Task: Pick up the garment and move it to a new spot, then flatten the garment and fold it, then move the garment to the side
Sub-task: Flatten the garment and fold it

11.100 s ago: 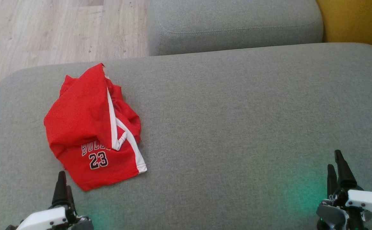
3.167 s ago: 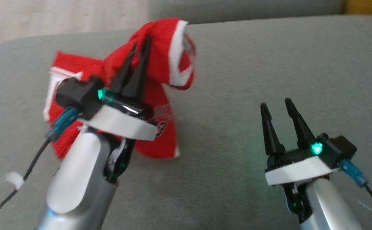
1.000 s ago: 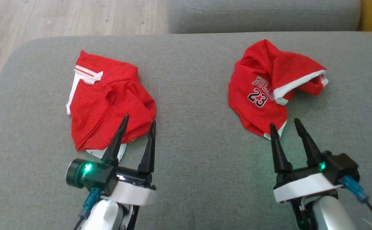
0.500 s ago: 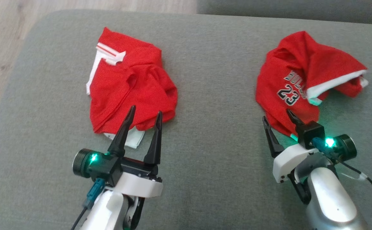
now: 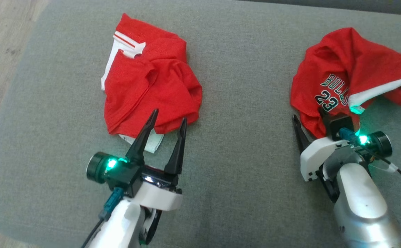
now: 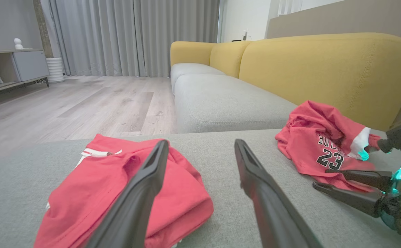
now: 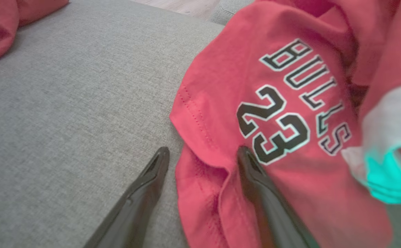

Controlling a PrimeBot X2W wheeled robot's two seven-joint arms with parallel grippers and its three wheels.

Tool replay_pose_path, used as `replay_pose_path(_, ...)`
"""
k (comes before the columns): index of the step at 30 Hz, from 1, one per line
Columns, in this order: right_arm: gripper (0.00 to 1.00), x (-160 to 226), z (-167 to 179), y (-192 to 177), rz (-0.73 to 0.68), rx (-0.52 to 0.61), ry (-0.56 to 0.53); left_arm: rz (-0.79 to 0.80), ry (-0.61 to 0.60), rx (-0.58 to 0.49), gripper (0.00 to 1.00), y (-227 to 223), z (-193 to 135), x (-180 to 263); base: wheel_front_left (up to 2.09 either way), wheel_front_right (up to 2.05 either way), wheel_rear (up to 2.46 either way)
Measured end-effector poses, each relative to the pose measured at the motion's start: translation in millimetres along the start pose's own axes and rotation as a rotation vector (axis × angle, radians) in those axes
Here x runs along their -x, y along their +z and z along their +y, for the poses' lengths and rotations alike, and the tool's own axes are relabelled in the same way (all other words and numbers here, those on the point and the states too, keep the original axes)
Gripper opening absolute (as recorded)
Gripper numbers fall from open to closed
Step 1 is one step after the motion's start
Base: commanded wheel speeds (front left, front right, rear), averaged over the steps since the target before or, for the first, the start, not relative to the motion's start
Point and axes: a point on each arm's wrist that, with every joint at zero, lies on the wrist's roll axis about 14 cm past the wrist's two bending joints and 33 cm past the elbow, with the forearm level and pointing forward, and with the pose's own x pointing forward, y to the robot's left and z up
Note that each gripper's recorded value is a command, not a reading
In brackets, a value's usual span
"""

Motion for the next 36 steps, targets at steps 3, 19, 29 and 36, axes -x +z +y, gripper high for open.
replay_pose_path(3,1.0,-3,0,-1,0.001,-0.01,0.001,-0.007,-0.002,-0.008,1.0,2,1,-5,0.0,0.0,0.0)
replay_pose_path(19,0.0,15,18,48,-0.194,-0.1,0.057,-0.074,-0.005,-0.007,1.0,26,-5,7,0.0,0.0,0.0)
replay_pose_path(29,0.0,47,30,229,-0.671,-0.139,0.157,-0.129,0.033,0.004,1.0,44,8,23,0.0,0.0,0.0)
replay_pose_path(36,0.0,105,3,341,-0.987,-0.23,0.155,-0.133,0.036,-0.003,1.0,45,9,35,0.0,0.0,0.0)
